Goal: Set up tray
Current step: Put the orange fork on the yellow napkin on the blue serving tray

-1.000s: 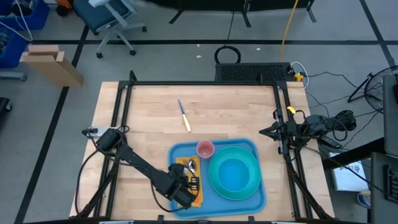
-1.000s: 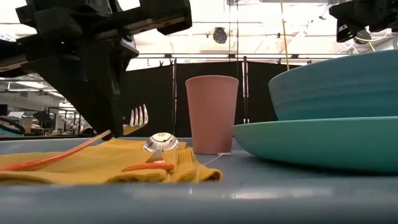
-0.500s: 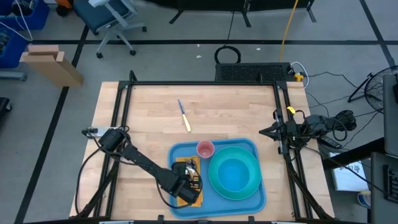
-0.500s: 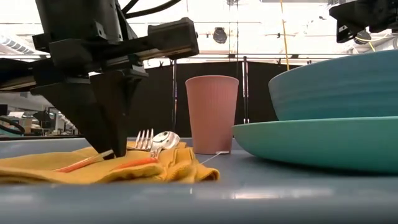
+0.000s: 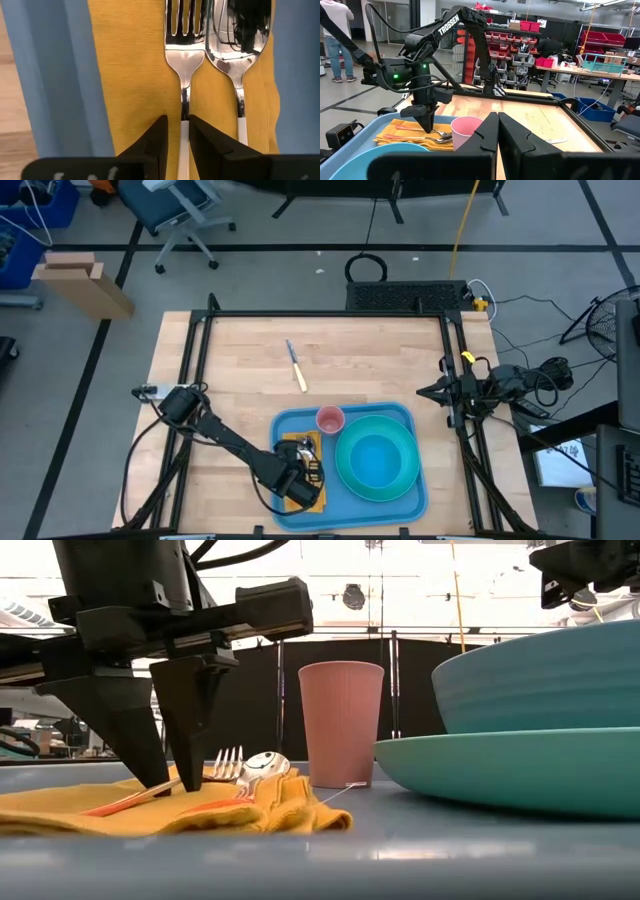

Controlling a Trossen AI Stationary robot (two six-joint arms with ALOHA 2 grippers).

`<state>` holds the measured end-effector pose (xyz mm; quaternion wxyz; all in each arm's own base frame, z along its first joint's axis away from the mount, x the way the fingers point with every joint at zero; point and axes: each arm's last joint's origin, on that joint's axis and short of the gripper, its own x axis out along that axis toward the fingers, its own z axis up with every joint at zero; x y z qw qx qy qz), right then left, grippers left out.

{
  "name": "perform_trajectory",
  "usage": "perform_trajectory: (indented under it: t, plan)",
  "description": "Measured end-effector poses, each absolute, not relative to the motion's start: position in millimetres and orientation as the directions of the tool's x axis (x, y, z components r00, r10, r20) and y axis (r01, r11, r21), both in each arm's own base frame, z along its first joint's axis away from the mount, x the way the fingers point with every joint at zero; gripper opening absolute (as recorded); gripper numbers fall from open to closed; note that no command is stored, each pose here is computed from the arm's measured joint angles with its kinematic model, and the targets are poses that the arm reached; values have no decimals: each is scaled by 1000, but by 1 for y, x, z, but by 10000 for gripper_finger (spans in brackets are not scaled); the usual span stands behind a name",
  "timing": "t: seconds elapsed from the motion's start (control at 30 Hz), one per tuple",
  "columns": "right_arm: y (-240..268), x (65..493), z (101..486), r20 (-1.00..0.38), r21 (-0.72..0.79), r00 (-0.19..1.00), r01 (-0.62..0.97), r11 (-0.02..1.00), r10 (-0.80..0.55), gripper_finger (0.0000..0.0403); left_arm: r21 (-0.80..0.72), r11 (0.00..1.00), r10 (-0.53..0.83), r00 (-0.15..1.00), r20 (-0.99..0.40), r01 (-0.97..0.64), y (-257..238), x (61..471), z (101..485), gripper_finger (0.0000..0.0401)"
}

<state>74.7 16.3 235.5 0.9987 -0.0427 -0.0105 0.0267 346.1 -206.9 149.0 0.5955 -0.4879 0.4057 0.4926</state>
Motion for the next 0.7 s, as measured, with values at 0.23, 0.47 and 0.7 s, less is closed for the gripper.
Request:
perform_trajectory:
  t: [0.23, 0.47, 0.7]
  plan:
    - [16, 75, 235, 19, -86, 998, -53, 995, 55, 0, -180, 14, 204, 179, -963, -984, -206, 345, 148, 80]
    - [16, 75, 235, 19, -86, 998, -53, 995, 55, 0, -187, 13, 217, 186, -958, -982, -205, 345, 148, 81]
    - [16, 75, 236, 19, -85, 998, -53, 995, 55, 0, -197, 54, 239, 205, -949, -979, -205, 346, 148, 81]
